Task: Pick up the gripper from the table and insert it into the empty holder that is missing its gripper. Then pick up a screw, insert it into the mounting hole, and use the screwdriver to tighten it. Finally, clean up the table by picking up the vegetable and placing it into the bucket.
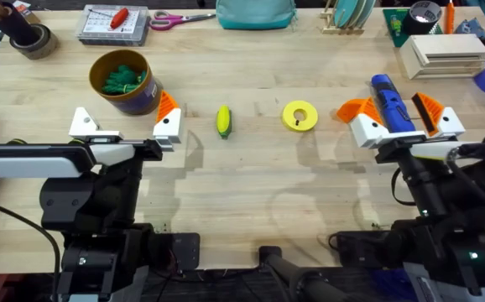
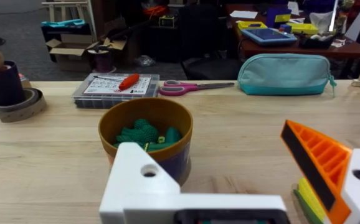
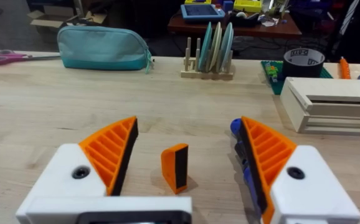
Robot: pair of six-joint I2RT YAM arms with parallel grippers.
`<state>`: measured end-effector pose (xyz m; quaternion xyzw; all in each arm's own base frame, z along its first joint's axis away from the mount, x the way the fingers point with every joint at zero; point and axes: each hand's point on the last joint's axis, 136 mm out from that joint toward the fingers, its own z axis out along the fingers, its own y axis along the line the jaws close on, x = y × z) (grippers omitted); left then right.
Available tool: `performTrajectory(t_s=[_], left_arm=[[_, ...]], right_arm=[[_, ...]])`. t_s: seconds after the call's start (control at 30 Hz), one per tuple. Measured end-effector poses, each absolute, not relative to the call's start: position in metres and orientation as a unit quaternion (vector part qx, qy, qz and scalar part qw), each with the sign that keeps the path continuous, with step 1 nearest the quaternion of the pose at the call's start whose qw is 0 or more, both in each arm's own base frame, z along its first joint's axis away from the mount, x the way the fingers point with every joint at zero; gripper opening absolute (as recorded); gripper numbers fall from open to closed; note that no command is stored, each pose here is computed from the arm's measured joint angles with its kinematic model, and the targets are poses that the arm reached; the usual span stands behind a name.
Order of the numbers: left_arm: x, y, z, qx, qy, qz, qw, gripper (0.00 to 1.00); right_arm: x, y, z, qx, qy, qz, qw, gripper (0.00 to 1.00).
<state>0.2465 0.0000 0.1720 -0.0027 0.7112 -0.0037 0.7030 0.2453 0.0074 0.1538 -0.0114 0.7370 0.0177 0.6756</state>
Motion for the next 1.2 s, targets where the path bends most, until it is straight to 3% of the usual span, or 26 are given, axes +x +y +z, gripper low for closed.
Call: performTrajectory(t_s=[0.53, 0.63, 0.77, 0.97, 1.2], left_arm=[[0.247, 0.0, 0.174, -0.002, 0.708, -0.004, 0.706, 0.985], [0.245, -0.004, 0.203, 0.007, 0.666, -0.012, 0.746, 0.985], [0.242, -0.007, 0.216, 0.013, 0.658, -0.016, 0.753, 0.985], [0.234, -0.009, 0.275, 0.024, 0.639, -0.014, 0.769, 0.984], [0.259, -0.01, 0.316, 0.027, 0.695, -0.013, 0.719, 0.985]], right_arm=[[0.246, 0.008, 0.165, -0.013, 0.721, 0.019, 0.692, 0.997], [0.246, 0.008, 0.191, -0.014, 0.685, 0.018, 0.728, 0.997], [0.242, 0.008, 0.211, -0.013, 0.67, 0.017, 0.742, 0.997], [0.221, 0.007, 0.284, -0.013, 0.622, 0.016, 0.782, 0.997], [0.218, 0.007, 0.327, -0.013, 0.66, 0.016, 0.751, 0.997]])
